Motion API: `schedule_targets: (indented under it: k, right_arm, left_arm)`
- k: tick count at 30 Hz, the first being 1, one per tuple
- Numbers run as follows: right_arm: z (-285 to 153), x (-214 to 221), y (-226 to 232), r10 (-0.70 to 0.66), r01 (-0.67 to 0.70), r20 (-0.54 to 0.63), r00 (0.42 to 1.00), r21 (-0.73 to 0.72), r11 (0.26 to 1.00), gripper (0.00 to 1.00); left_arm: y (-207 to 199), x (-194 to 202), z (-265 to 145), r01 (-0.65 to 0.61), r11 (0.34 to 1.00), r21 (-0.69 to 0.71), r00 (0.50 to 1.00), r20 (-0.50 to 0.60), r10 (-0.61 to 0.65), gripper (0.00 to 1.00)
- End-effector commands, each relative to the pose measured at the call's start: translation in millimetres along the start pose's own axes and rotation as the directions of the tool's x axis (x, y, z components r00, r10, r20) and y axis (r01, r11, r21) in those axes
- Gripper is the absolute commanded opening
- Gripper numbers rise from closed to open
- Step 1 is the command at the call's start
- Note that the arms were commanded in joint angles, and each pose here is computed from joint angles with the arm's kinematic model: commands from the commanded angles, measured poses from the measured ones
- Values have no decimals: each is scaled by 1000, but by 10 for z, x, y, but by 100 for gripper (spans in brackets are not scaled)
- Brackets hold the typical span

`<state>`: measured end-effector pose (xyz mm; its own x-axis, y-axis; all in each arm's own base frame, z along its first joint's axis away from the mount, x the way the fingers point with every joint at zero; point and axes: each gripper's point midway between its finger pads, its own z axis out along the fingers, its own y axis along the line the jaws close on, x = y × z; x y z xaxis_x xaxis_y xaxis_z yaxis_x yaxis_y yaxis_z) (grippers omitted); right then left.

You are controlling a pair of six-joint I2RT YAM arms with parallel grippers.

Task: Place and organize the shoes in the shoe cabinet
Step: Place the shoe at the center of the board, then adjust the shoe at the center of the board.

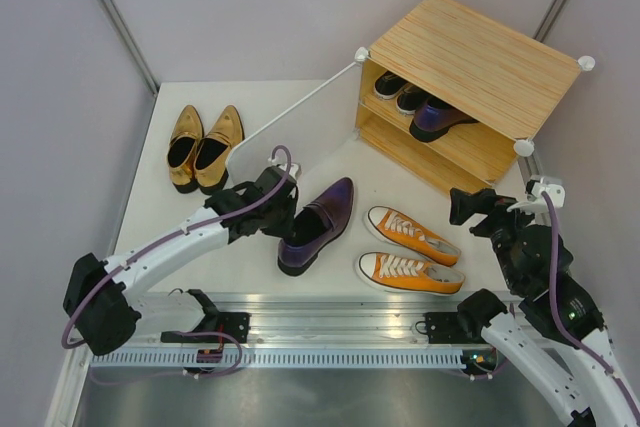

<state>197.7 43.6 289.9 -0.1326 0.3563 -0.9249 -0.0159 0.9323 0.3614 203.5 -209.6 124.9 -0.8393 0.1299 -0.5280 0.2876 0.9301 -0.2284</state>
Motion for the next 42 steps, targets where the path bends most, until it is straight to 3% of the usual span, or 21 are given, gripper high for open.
schedule_targets:
  k: [1,9,13,15,27,33,37,42]
  right_arm:
    - [1,-47,-24,-14,13,23,1000,11,1000,96]
    - [-23,-57,-36,-4,4,37,999,6,1000,96]
    - [-36,-58,-37,-4,4,41,999,1,1000,96]
    - [-35,-64,-31,-2,2,41,999,-1,1000,96]
    - [-39,-63,-18,3,-3,47,999,-12,1000,97]
    - [-34,-60,-5,0,1,44,999,-17,1000,97]
    - [-41,-55,-12,1,0,46,999,-18,1000,98]
    - [-25,-39,-2,-5,6,39,999,-20,1000,98]
  left_arm:
    - [-161,-347,-6,83,995,53,986,141,-90,14]
    - [-34,-167,107,121,993,-9,989,87,-120,37]
    - [26,-43,139,134,990,-35,990,55,-132,58]
    - [37,-5,101,135,990,-34,990,52,-133,64]
    - [-289,227,-234,37,998,48,997,65,-40,100]
    - [-386,533,-31,-65,997,-42,998,1,66,100]
    - [-240,674,54,-121,974,-193,993,-33,116,100]
    - [-267,681,-28,-122,969,-215,992,-2,125,100]
